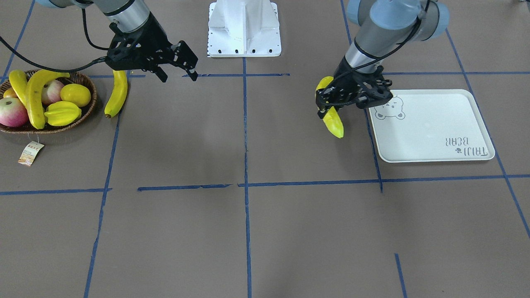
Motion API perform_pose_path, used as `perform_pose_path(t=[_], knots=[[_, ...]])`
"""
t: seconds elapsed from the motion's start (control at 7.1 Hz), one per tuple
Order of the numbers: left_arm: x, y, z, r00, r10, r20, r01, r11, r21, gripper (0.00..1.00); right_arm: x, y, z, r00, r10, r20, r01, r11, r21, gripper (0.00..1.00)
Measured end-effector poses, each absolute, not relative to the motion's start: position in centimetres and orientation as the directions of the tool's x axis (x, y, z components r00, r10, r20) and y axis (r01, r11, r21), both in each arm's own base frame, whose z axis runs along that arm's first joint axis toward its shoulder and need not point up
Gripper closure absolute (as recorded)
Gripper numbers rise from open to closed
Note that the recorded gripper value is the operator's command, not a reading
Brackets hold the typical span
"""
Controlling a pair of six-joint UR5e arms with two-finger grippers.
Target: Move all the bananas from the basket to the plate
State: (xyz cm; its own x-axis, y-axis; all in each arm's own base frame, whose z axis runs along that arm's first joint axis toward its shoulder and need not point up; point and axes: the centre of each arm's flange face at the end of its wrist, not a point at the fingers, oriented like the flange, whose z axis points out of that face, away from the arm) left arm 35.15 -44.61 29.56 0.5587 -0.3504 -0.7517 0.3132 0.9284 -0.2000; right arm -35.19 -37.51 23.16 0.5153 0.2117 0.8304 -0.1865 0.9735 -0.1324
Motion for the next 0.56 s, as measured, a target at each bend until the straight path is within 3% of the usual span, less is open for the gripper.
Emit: perform_pose_path(t=[0.56], knots=[[24.5,-44.4,42.7,0.677,-0.406,-0.613,0.368,0.909,-0.196,1.0,-25.4,-40.8,32.1,0.693,-0.025,0.72,0.009,1.0,0.026,0.0]])
